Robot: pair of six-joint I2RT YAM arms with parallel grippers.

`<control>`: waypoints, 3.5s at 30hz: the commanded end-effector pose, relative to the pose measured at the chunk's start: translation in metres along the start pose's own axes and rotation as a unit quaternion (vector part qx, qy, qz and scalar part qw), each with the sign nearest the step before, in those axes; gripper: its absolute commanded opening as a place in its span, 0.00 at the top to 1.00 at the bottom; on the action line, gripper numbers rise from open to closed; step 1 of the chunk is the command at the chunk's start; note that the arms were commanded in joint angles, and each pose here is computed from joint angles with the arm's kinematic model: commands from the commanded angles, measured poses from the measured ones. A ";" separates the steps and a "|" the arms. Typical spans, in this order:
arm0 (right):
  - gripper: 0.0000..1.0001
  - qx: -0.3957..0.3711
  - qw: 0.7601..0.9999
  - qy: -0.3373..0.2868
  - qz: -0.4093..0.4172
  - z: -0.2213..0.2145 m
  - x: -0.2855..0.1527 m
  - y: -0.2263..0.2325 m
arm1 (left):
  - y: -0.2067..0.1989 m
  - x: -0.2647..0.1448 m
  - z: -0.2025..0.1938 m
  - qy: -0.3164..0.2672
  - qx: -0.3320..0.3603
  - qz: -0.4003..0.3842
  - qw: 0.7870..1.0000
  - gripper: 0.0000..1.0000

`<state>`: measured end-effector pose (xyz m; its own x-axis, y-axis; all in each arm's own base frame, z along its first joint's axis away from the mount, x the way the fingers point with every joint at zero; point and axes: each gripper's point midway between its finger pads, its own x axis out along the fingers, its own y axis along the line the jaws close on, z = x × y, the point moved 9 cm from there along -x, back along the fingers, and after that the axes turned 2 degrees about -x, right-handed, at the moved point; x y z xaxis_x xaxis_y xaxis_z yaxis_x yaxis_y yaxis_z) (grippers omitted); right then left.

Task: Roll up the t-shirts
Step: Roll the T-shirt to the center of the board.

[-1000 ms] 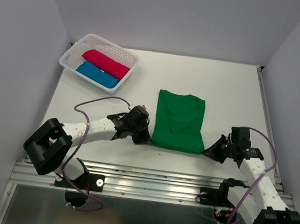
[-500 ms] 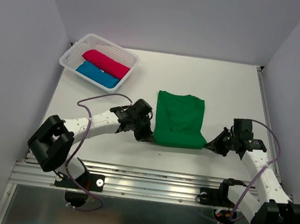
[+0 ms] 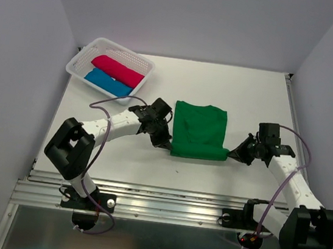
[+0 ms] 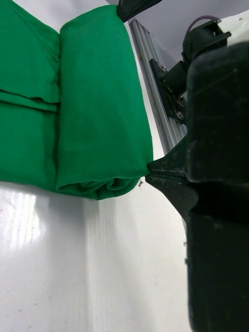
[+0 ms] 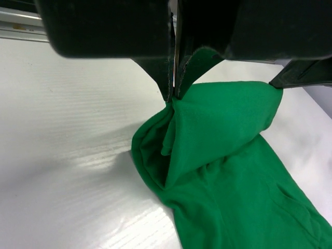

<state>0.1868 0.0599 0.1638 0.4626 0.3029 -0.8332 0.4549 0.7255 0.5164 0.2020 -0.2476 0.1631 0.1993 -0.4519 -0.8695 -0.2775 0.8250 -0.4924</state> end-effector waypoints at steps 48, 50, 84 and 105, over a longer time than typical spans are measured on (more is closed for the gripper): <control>0.99 -0.127 0.988 -0.048 0.071 -0.001 -0.010 0.034 | -0.068 -0.033 -0.020 -0.114 0.247 -0.082 0.959 1.00; 0.99 -0.124 0.989 -0.039 0.074 -0.005 -0.005 0.035 | -0.070 -0.022 -0.030 -0.092 0.252 -0.091 0.959 1.00; 0.99 -0.138 0.988 -0.048 -0.051 0.032 0.089 0.063 | -0.049 0.085 0.033 -0.057 0.236 -0.024 0.970 1.00; 0.98 -0.154 0.986 -0.062 0.033 0.007 0.096 0.115 | -0.071 0.028 0.034 -0.073 0.237 -0.062 0.967 1.00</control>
<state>0.2686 0.1669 0.1538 0.5314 0.3644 -0.7647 0.1351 0.8547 0.5012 0.2586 -0.3117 0.1429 0.3047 -0.5072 -0.8061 0.1914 0.8617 -0.4698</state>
